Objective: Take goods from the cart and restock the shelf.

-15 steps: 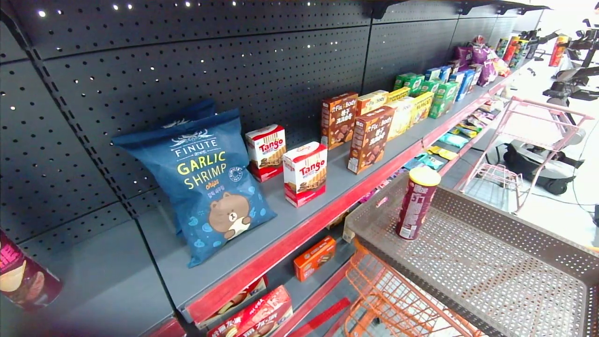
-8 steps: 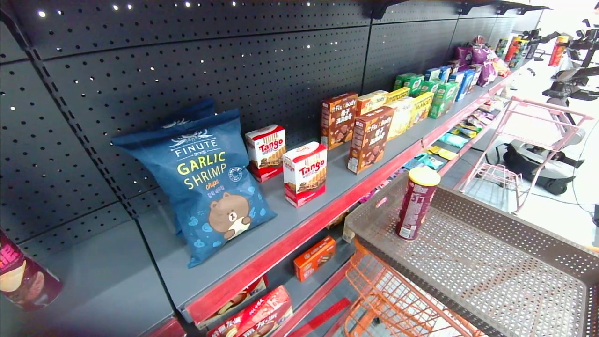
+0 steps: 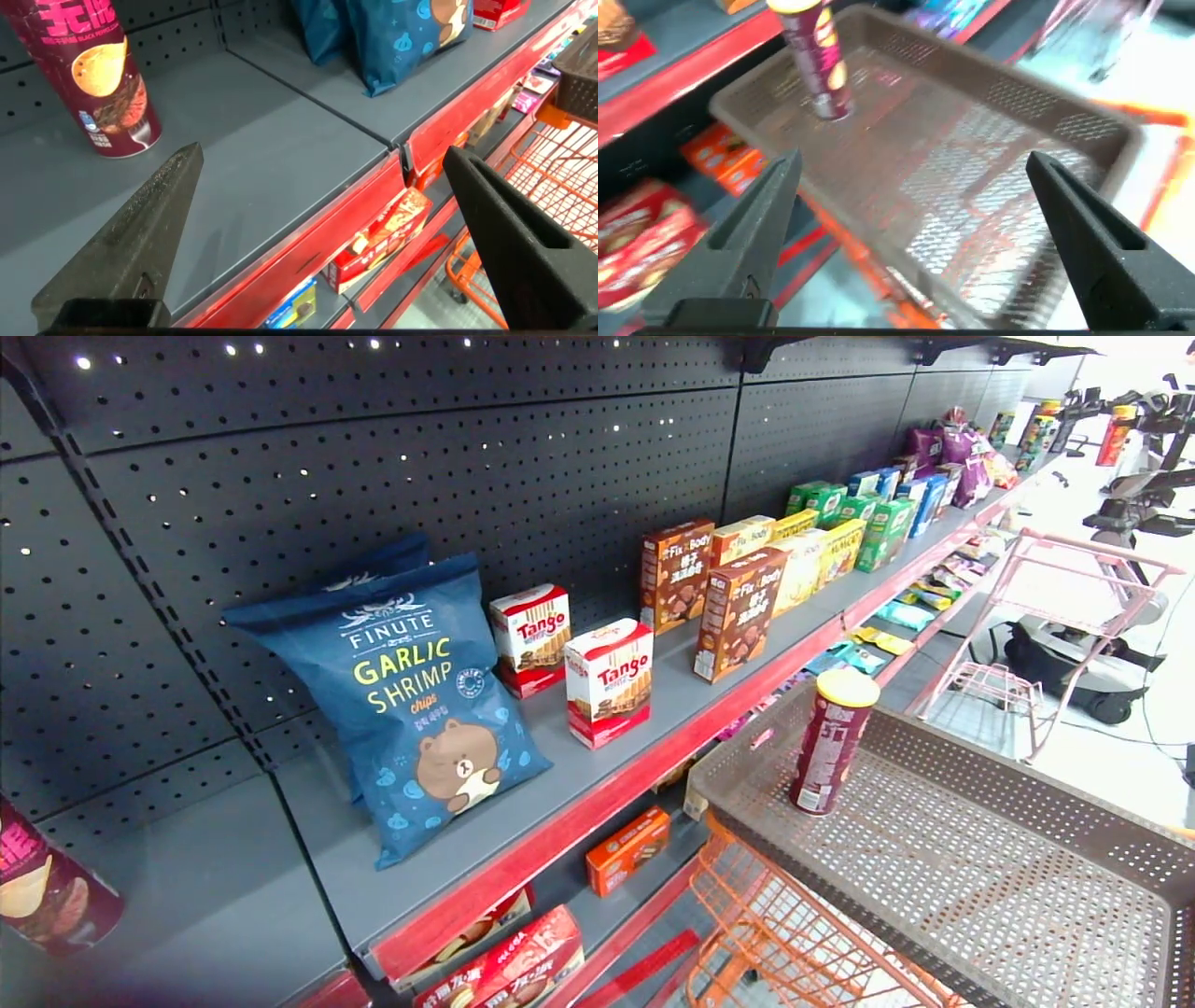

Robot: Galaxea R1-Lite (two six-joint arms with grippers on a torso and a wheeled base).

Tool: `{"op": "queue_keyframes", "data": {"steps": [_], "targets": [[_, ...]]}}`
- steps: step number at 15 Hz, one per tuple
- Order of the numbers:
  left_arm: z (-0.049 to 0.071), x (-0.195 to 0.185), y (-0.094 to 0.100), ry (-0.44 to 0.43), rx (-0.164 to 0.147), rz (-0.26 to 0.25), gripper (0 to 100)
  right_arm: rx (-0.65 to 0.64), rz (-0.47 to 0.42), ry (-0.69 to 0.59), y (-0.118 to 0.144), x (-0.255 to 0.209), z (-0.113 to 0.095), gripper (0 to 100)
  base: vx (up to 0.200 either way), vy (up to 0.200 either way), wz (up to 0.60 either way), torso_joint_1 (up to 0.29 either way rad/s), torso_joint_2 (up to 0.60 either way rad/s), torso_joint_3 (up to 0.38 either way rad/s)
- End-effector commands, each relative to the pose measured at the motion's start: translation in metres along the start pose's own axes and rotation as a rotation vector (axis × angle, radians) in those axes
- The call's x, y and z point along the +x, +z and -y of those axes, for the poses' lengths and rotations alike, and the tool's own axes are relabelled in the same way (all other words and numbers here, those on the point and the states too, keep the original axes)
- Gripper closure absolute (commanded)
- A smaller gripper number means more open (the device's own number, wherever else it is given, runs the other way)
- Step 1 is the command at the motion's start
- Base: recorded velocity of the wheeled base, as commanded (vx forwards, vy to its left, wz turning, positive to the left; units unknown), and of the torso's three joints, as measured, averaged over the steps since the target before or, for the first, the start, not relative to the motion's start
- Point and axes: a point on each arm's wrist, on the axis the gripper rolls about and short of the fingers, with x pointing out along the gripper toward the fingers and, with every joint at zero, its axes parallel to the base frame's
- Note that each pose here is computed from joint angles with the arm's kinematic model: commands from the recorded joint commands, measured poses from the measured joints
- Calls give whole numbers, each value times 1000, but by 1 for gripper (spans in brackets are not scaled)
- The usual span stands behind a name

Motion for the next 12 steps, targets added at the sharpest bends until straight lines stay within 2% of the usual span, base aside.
{"op": "queue_keyframes", "data": {"steps": [1, 3, 4, 6, 8, 10, 12], "targets": [[0, 0, 0, 0, 0, 1, 0, -21, -139, -7, 13, 56, 1, 0, 0, 0, 0, 0, 0, 0], [0, 0, 0, 0, 0, 1, 0, -30, -117, -126, 18, 104, 6, 0, 0, 0, 0, 0, 0, 0], [0, 0, 0, 0, 0, 1, 0, -24, -112, -133, 19, 120, 8, 0, 0, 0, 0, 0, 0, 0], [0, 0, 0, 0, 0, 1, 0, -24, -179, -88, 10, 138, 7, 0, 0, 0, 0, 0, 0, 0], [0, 0, 0, 0, 0, 0, 0, -21, -167, -23, 6, 154, 3, 0, 0, 0, 0, 0, 0, 0], [0, 0, 0, 0, 0, 1, 0, -15, -162, 123, 0, 158, -1, 0, 0, 0, 0, 0, 0, 0], [0, 0, 0, 0, 0, 1, 0, -15, -167, 164, -4, 172, -2, 0, 0, 0, 0, 0, 0, 0]]}}
